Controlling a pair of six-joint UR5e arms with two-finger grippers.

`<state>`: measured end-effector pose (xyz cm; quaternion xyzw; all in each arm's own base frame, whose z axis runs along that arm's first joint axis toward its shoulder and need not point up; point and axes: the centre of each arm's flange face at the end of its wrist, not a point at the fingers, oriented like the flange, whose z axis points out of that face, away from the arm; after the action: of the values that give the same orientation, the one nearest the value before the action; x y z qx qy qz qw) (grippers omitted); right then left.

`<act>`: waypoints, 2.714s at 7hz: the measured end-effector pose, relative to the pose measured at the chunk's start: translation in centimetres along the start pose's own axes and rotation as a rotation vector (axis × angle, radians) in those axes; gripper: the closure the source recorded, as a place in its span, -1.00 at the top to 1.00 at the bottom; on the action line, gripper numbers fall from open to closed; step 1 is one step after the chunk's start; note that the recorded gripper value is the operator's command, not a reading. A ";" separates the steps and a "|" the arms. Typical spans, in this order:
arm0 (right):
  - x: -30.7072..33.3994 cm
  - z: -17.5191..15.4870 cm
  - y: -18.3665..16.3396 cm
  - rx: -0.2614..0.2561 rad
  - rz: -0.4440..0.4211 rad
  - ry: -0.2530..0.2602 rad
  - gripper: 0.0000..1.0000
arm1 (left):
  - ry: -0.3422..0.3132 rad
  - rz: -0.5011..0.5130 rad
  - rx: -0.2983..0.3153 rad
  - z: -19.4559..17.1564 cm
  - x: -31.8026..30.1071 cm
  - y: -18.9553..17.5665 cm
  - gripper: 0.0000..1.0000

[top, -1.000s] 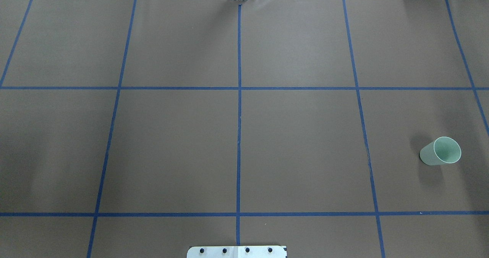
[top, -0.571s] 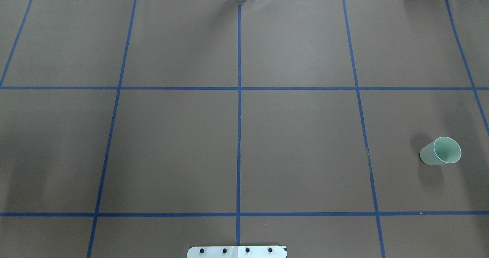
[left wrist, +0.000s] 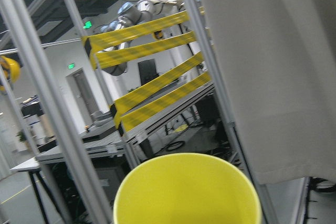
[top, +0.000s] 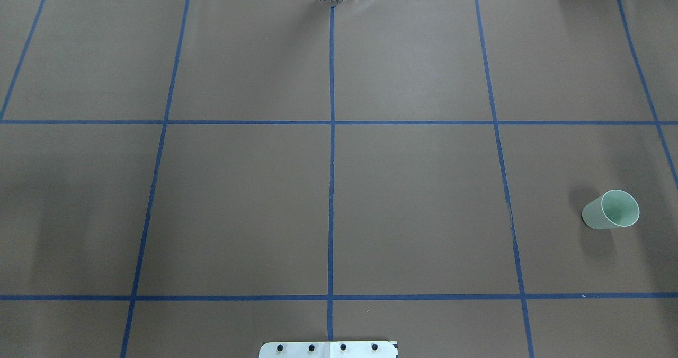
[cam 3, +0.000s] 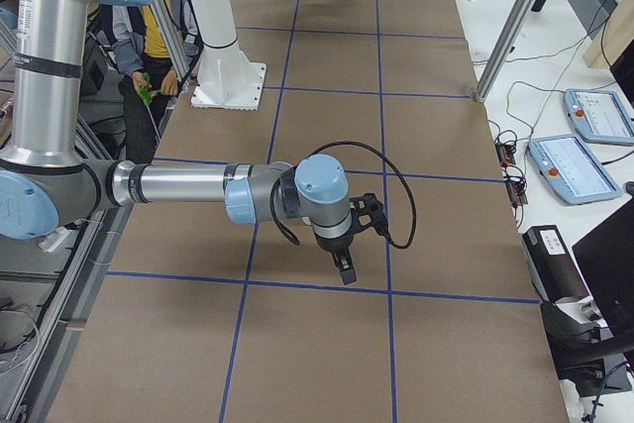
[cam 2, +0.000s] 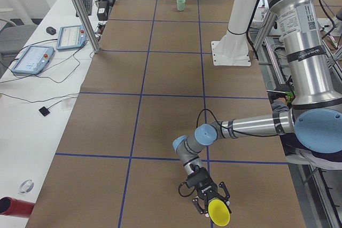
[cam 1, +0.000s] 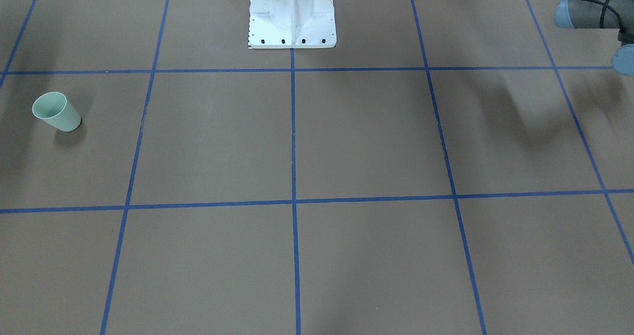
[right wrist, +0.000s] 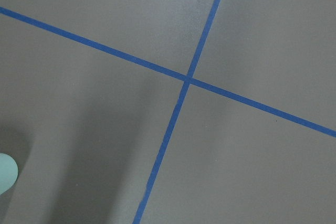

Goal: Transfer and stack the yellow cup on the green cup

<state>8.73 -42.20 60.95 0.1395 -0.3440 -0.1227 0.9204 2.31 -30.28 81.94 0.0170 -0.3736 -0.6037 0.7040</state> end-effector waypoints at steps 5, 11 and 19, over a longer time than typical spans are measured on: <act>-0.4 -0.7 -0.9 0.018 0.026 0.003 1.00 | 0.576 0.189 0.162 -9.6 4.7 -4.3 -0.75; -1.1 -1.8 -3.3 0.053 0.112 -0.013 1.00 | 1.283 0.501 0.326 -16.4 6.5 -8.2 -0.73; -4.1 -4.3 -9.3 0.119 0.130 -0.095 1.00 | 2.182 0.545 0.480 -38.0 -1.9 -13.5 -0.76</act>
<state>7.37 -48.81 52.26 0.1653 -0.4021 -0.0486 0.8992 11.77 -48.52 47.18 0.5832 0.3382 -0.0085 0.7385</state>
